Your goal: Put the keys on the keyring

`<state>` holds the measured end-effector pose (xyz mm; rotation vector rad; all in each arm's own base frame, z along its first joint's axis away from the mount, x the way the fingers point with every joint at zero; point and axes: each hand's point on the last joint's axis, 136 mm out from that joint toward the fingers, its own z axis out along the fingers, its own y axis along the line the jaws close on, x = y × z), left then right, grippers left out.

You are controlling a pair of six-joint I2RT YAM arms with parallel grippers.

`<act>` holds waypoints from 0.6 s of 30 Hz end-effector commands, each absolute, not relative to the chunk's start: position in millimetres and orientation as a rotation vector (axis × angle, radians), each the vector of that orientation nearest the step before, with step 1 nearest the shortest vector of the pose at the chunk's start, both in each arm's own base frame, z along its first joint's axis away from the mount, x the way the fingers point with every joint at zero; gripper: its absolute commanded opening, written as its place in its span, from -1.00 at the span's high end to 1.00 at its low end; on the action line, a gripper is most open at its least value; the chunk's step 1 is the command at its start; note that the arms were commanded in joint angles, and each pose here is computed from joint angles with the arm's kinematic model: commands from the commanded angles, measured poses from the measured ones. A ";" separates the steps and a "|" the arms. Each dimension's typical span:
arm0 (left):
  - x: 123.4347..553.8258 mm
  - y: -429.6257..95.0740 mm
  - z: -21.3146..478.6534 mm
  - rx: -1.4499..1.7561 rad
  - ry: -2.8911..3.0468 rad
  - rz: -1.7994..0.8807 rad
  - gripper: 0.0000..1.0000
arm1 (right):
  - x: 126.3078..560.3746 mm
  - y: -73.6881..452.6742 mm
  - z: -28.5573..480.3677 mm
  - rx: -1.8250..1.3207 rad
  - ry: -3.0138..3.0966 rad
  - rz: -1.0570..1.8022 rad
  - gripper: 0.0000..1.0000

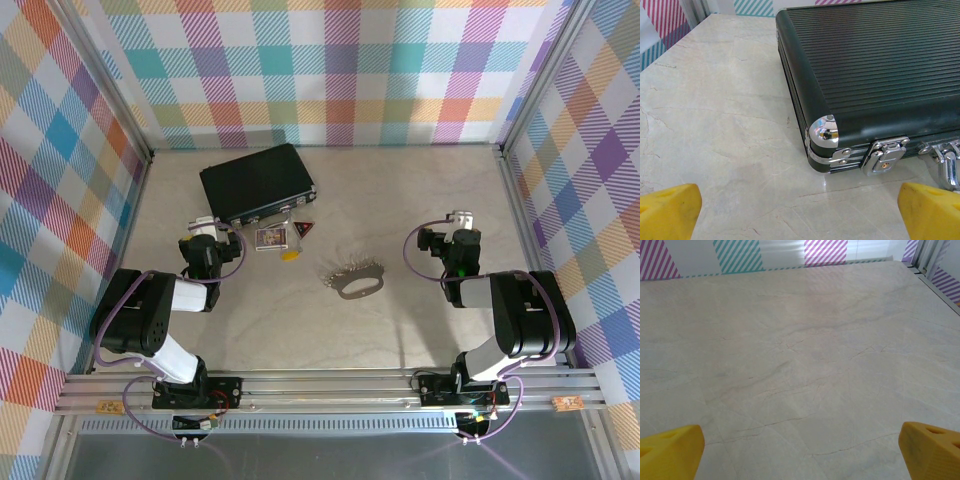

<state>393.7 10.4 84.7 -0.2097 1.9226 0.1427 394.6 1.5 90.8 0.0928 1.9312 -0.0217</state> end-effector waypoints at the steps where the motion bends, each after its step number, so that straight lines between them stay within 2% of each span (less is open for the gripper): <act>1: 394.3 10.5 86.1 -0.217 1.908 0.126 -0.99 | 396.0 -1.0 93.6 0.108 1.917 -0.015 -0.98; 18: 394.3 10.2 86.0 -0.216 1.909 0.124 -0.99 | 396.0 -0.2 93.8 0.106 1.916 -0.013 -0.98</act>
